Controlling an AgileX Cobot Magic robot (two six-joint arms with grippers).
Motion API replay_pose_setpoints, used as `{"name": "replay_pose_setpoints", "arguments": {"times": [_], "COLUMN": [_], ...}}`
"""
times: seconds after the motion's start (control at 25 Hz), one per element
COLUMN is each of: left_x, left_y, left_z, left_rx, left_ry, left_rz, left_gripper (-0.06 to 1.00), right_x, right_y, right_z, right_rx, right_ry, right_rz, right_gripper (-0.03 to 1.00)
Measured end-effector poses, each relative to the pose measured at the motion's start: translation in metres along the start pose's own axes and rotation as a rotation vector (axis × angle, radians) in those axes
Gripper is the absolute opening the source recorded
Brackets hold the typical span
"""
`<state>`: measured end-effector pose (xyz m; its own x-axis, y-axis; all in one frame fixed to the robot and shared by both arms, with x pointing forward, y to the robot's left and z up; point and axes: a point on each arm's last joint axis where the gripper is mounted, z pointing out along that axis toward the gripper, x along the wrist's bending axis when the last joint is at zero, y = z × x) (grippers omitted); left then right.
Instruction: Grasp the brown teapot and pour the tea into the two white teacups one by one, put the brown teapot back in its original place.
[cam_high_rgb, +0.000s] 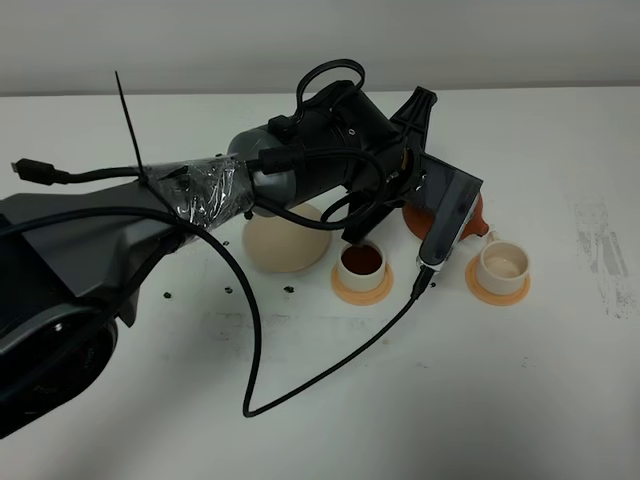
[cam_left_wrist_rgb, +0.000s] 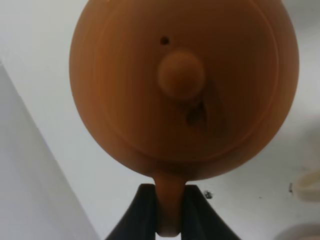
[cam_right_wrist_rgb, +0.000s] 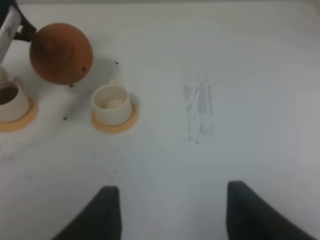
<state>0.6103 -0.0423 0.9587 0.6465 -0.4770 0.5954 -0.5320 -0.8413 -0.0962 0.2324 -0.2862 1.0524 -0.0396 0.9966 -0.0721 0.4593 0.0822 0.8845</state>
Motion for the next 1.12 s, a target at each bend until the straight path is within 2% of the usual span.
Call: {"name": "replay_pose_setpoints", "arguments": {"times": [0.52,1.12], "left_x": [0.0,0.001], "left_y": [0.014,0.027], "left_z": [0.004,0.006], "left_rx": [0.061,0.085], "left_ry": [0.054,0.109], "left_rz": [0.079,0.199], "left_gripper": [0.12,0.12], "right_x": [0.0,0.0], "right_y": [0.0,0.0], "right_z": [0.0,0.0], "right_rx": [0.0,0.0], "right_ry": [0.0,0.0], "right_rz": [0.0,0.0], "right_gripper": [0.49,0.49]}}
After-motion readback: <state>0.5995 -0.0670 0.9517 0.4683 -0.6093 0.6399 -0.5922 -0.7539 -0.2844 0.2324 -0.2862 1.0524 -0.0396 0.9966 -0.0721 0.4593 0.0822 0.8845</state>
